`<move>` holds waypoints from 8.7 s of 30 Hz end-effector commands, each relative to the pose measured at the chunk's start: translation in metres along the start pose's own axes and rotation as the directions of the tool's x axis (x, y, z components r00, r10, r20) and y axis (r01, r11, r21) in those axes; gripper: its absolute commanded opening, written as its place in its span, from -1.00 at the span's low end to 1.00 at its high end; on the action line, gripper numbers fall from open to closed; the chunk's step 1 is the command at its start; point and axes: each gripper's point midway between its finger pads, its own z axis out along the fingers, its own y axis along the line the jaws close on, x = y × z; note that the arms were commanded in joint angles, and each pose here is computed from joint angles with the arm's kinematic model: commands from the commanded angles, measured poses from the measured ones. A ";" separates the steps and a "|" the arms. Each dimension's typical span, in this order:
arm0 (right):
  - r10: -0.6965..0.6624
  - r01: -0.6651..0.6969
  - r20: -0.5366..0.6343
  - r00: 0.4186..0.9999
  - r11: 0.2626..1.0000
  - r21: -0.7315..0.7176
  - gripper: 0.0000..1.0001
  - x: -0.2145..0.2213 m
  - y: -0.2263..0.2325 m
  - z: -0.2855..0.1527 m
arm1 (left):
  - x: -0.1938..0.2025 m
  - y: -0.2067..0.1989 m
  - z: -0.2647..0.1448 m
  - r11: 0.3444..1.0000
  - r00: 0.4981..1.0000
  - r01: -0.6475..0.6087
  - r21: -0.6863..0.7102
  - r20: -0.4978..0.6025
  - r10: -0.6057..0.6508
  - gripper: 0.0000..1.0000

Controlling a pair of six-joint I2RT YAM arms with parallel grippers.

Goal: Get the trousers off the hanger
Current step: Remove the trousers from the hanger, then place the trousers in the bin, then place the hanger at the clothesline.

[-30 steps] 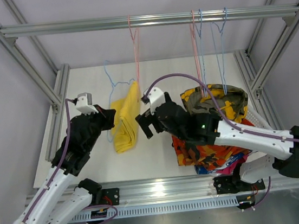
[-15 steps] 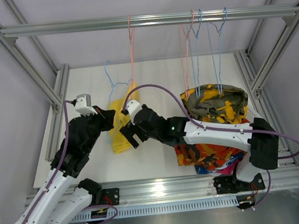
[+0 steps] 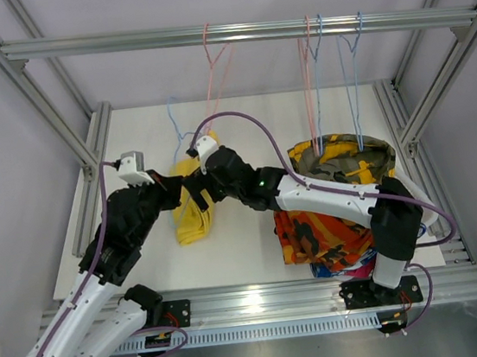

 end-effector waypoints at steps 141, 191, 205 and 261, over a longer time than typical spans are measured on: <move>-0.013 -0.094 0.256 0.967 0.909 0.405 -0.98 0.012 -0.060 -0.009 | -0.021 -0.034 -0.003 0.991 0.999 -0.042 0.128 0.028 0.038 -0.99; 0.203 -0.529 0.524 0.827 0.598 0.603 -1.00 0.059 -0.219 -0.400 | -0.003 -0.042 0.000 0.988 0.995 -0.094 0.124 -0.030 0.099 -0.99; 0.351 -0.701 0.618 0.703 0.490 0.519 0.60 0.074 -0.227 -0.425 | -0.002 -0.044 0.000 0.987 0.993 -0.106 0.122 -0.033 0.111 -0.99; 0.517 -0.660 0.458 0.723 0.711 0.240 0.04 0.018 -0.145 -0.290 | -0.070 -0.005 -0.047 0.981 0.980 -0.139 -0.132 0.121 0.155 -0.99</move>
